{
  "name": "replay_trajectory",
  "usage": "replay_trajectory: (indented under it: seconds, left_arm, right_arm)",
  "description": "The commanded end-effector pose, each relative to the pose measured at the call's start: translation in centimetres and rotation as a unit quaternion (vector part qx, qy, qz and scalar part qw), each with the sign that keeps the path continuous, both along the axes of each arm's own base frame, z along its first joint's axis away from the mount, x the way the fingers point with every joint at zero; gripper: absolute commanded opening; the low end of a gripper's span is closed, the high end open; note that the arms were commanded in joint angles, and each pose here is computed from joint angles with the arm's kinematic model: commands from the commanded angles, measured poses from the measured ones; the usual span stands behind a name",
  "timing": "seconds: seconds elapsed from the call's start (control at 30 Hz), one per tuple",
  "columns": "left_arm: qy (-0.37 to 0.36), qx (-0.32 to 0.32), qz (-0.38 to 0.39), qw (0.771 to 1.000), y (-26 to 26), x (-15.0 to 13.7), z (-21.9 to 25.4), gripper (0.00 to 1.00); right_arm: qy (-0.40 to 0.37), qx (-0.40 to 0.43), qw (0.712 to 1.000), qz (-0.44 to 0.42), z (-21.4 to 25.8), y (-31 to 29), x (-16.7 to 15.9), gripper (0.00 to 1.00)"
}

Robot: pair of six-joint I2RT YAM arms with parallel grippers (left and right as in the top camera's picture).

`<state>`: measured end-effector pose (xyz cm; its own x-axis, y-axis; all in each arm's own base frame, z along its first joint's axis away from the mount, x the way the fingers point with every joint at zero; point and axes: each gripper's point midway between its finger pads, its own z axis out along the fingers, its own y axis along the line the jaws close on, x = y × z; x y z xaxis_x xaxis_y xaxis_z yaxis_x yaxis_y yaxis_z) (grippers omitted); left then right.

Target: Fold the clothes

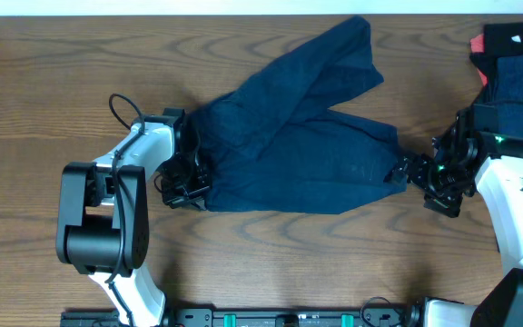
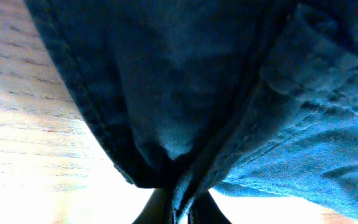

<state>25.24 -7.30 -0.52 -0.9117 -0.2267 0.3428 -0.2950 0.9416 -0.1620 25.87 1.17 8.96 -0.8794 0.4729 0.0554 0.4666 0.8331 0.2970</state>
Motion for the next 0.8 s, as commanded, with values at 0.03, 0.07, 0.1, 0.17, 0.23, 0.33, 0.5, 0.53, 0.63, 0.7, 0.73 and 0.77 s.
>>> replay_trajectory:
  seconds: [0.03, 0.07, 0.1, 0.17, 0.23, 0.33, 0.5, 0.53, 0.63, 0.7, 0.73, 0.77]
  left_arm:
    - [0.004, 0.017, 0.008, 1.0, 0.8, 0.6, -1.0, 0.06]
    - [0.004, 0.018, 0.016, 1.0, 0.9, 0.8, -0.6, 0.06]
    - [0.001, 0.017, 0.021, 1.0, 1.1, 1.0, -0.1, 0.06]
    - [-0.016, 0.015, 0.03, 0.999, 1.5, 1.8, 1.2, 0.06]
    - [-0.043, 0.013, 0.042, 0.998, 2.1, 2.9, 2.8, 0.06]
    - [-0.081, 0.013, 0.069, 0.994, 3.3, 4.1, 5.9, 0.06]
    - [-0.151, 0.012, 0.098, 0.984, 4.7, 5.0, 10.7, 0.06]
    - [-0.163, 0.011, 0.098, 0.982, 4.8, 5.0, 11.4, 0.06]
    - [-0.187, 0.01, 0.099, 0.977, 4.8, 4.9, 12.9, 0.06]
    - [-0.193, 0.01, 0.099, 0.976, 4.8, 4.9, 13.3, 0.06]
    - [-0.192, 0.01, 0.099, 0.976, 4.8, 4.8, 13.3, 0.06]
    - [-0.192, 0.01, 0.098, 0.976, 4.8, 4.8, 13.3, 0.06]
  right_arm:
    - [-0.001, 0.006, 1.0, -0.012, 0.0, 0.1, 0.1, 0.99]
    - [0.0, 0.007, 1.0, -0.017, -0.1, 0.1, 0.1, 0.99]
    - [0.001, 0.007, 1.0, -0.022, -0.2, 0.2, 0.1, 0.99]
    - [0.005, 0.0, 0.999, -0.031, -0.7, 0.1, 0.0, 0.99]
    - [0.01, -0.011, 0.999, -0.036, -1.5, 0.2, -0.1, 0.99]
    - [0.01, -0.01, 0.999, -0.033, -2.5, 1.1, -0.3, 0.99]
    - [-0.004, -0.003, 1.0, -0.025, -3.9, 3.2, 0.0, 0.99]
    - [-0.008, -0.003, 1.0, -0.022, -4.1, 3.6, 0.1, 0.99]
    - [-0.025, -0.002, 1.0, 0.002, -4.7, 5.1, 0.4, 0.99]
    - [-0.038, -0.003, 0.999, 0.017, -5.0, 5.9, 0.8, 0.99]
    - [-0.041, -0.003, 0.999, 0.02, -5.1, 6.2, 0.9, 0.99]
    - [-0.041, -0.004, 0.999, 0.023, -5.2, 6.4, 0.8, 0.98]
